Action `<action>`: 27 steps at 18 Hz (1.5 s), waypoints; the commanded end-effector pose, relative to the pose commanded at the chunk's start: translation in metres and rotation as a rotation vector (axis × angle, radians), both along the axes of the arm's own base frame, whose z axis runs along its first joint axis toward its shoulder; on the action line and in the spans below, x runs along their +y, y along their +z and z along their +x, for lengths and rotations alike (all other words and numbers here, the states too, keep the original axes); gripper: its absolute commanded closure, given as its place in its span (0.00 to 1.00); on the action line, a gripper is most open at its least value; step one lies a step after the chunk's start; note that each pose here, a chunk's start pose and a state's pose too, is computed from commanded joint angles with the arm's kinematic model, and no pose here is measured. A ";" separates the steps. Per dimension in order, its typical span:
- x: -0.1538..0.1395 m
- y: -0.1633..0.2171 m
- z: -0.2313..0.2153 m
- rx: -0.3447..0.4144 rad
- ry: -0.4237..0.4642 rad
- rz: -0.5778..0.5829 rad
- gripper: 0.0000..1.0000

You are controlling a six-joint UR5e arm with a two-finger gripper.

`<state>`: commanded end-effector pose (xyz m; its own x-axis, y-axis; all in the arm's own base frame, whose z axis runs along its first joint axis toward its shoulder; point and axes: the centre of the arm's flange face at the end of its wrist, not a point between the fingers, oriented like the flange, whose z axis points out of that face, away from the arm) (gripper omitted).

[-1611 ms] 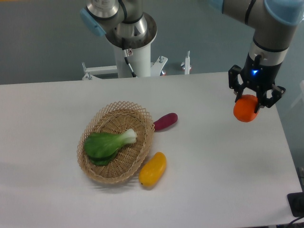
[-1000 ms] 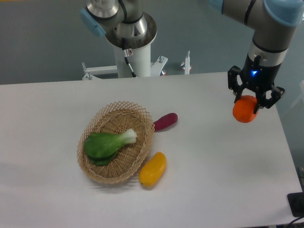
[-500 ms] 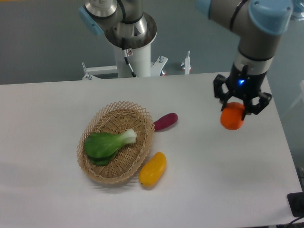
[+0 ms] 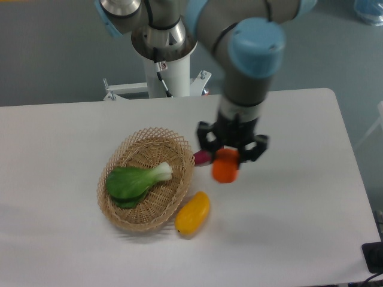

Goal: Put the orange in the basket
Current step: 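Carry the orange over the wicker basket and lower it inside, then open the gripper to release the orange into the basket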

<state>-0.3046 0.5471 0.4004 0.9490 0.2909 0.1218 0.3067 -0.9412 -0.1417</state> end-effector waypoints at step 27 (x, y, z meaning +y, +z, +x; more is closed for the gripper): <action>0.053 -0.149 0.064 -0.116 -0.075 -0.032 0.54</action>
<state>-0.2404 0.6005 0.2514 0.9483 0.2250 0.2237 0.2477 -0.9656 -0.0790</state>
